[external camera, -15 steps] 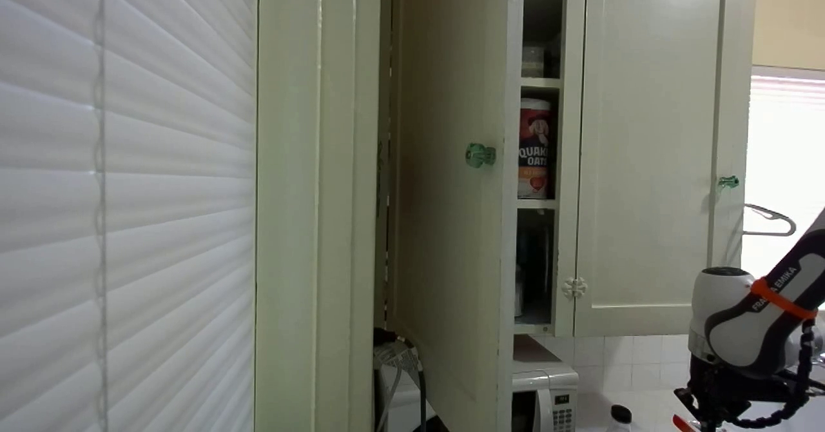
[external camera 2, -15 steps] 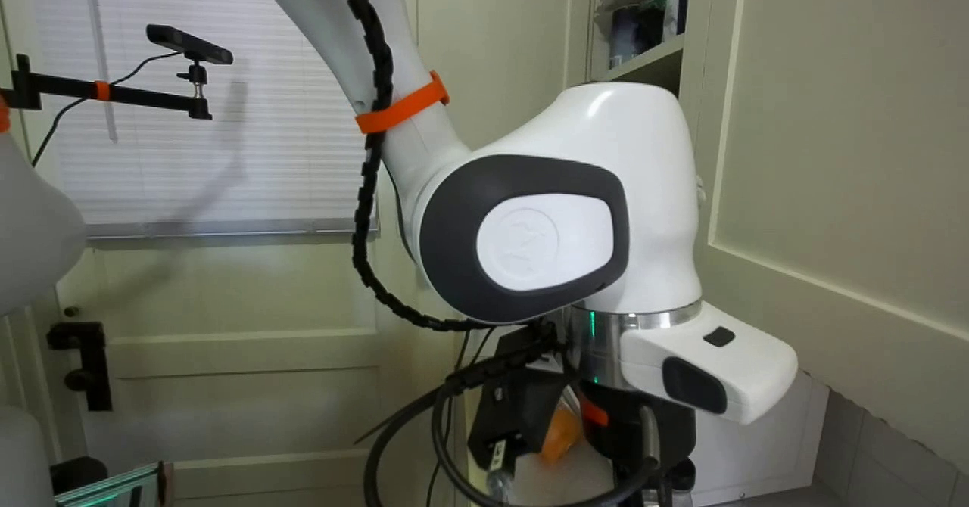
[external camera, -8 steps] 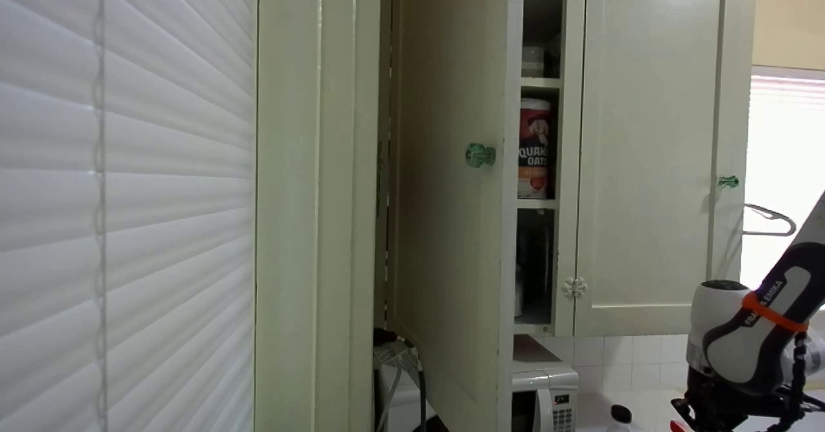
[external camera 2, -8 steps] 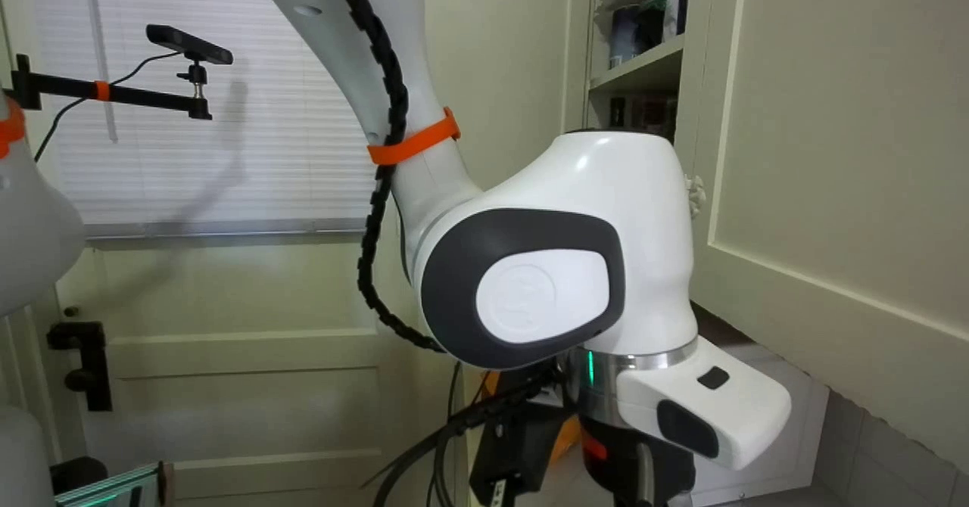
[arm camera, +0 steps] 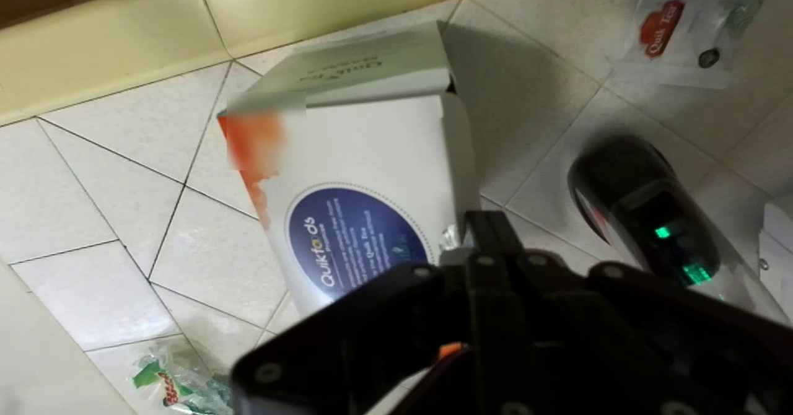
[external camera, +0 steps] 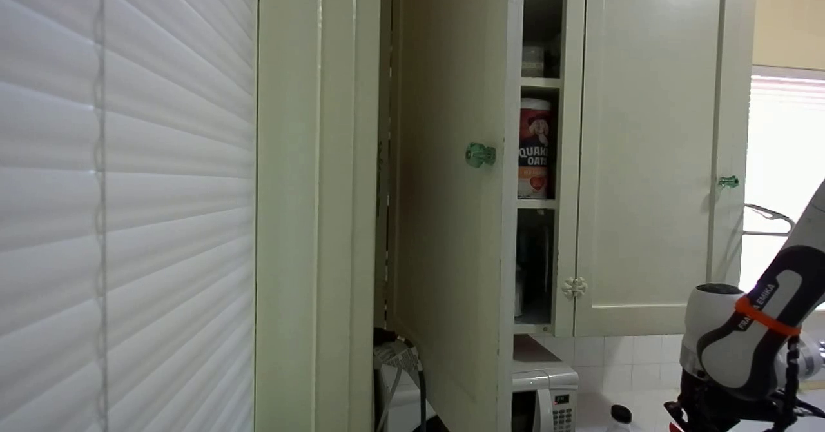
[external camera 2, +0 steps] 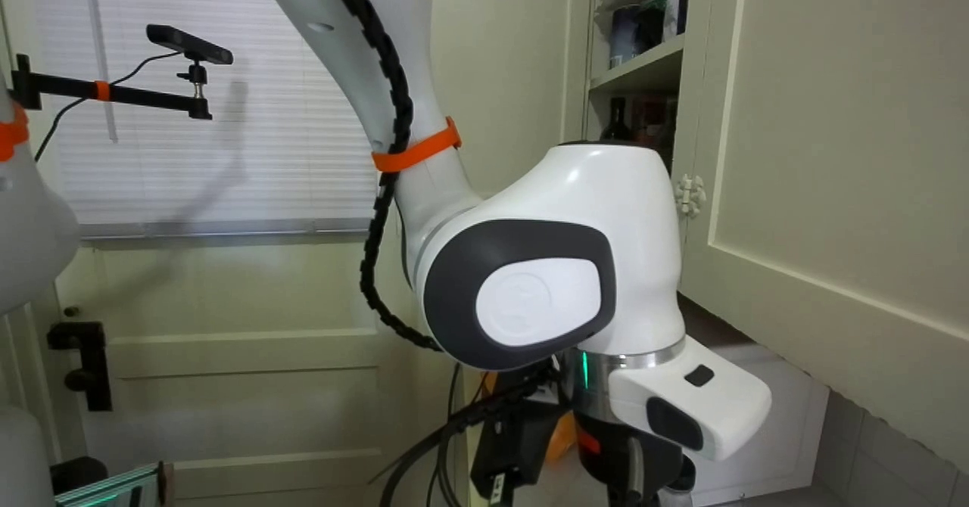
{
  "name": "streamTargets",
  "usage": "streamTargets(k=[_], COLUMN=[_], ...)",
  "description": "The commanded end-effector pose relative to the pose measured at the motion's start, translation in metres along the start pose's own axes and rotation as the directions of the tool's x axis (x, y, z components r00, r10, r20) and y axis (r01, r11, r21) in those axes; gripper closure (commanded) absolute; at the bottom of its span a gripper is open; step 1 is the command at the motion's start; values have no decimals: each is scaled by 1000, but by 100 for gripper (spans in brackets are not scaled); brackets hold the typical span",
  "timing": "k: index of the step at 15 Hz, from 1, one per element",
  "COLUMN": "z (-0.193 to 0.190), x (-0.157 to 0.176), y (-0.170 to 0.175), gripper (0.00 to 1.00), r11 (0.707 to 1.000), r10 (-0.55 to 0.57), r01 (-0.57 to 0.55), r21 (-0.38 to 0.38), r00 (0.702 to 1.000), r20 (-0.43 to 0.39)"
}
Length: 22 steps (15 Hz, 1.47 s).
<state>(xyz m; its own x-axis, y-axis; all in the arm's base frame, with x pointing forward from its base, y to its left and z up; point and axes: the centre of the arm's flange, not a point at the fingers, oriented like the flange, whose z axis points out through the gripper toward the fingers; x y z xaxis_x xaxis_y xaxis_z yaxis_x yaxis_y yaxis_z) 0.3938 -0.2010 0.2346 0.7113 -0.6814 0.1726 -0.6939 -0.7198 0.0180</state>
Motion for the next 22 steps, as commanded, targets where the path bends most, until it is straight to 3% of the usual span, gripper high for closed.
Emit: streamTargets(k=[1,22], z=[5,33], x=[-1,-4], y=[-2,3], gripper=[100,100], r11=[1000,998], r10=[0,-20], r01=[0,22], r21=[1,-53], r00=[1000,999], r20=[-3,47])
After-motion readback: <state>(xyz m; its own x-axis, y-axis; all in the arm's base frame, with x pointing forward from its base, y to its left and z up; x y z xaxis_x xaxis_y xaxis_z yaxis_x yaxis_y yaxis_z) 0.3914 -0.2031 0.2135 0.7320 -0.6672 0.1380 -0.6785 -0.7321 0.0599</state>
